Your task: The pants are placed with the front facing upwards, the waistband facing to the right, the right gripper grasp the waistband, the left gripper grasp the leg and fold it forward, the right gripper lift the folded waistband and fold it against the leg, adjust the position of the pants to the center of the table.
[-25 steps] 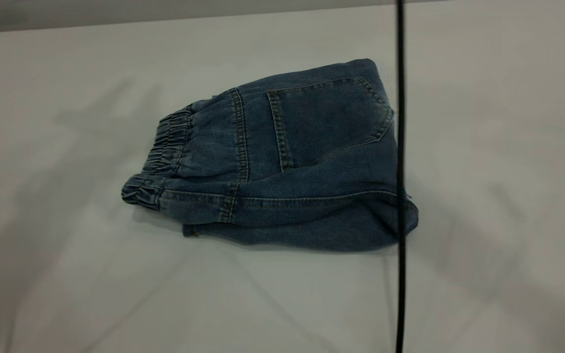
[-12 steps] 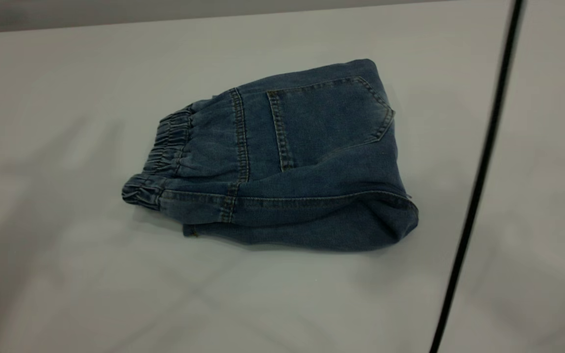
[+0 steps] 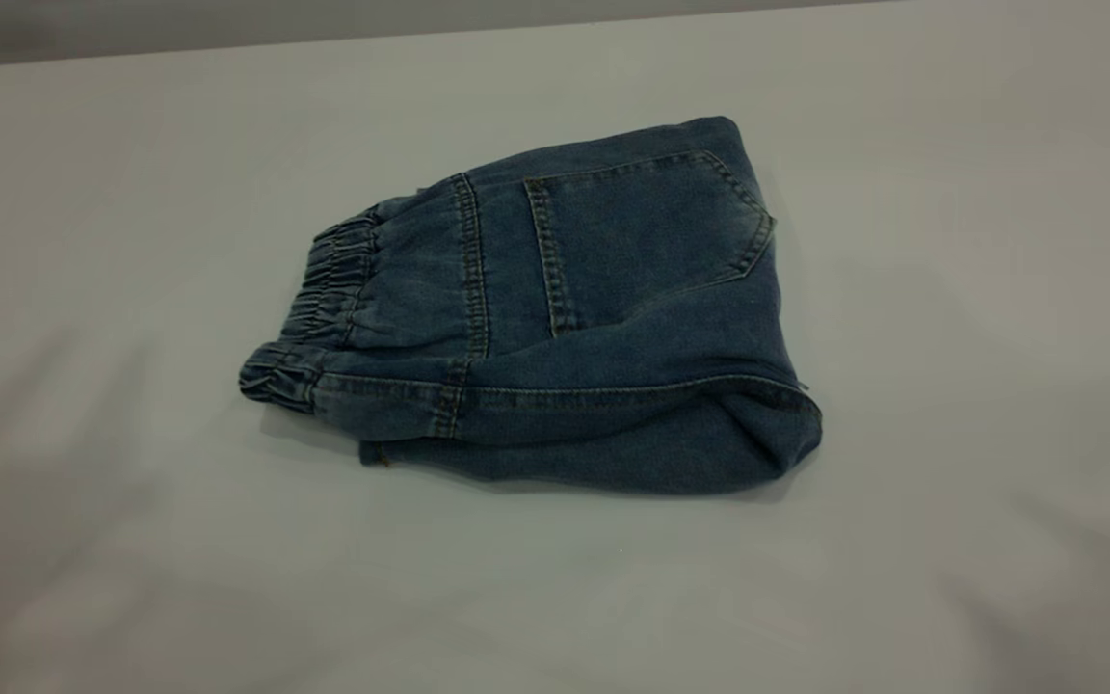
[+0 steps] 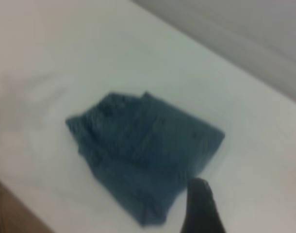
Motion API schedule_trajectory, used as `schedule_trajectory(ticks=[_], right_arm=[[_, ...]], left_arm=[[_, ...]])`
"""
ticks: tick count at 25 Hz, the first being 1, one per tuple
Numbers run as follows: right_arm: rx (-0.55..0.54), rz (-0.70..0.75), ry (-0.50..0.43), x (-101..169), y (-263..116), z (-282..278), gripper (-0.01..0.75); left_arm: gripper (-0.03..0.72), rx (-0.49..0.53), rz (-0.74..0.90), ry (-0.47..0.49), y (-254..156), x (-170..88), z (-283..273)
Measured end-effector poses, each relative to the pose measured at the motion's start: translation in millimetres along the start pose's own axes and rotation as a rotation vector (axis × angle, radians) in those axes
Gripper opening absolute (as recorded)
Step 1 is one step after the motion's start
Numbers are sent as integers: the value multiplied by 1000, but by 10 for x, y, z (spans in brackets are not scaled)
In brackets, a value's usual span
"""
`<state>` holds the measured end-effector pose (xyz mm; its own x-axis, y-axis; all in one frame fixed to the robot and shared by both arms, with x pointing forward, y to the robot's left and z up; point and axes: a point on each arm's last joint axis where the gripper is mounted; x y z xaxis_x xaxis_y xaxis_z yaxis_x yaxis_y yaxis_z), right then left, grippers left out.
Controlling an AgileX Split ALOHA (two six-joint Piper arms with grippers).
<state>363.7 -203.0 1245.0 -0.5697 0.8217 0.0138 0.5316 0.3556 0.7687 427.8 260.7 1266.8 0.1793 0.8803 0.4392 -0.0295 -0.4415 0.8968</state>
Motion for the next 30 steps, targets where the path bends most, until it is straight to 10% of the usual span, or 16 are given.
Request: schedule_trajectory(ticks=[15, 30], right_arm=[[-79, 70, 95, -24, -1729, -135, 386], [-223, 129, 122, -58, -2511, -52, 386]], left_arm=[[388, 487, -172, -500, -614, -556, -430], [388, 354, -208, -470, -1267, -819, -1501]])
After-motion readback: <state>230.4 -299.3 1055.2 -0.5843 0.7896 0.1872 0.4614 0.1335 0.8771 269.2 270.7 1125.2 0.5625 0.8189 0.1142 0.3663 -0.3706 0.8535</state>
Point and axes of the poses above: a point on each arm's last joint axis where the gripper is mounted, z pointing out along that axis toward the gripper, x along the wrist's bending axis when the last joint is at zero, y = z × x, and after that the axes turned 6 degrees about z, right-handed
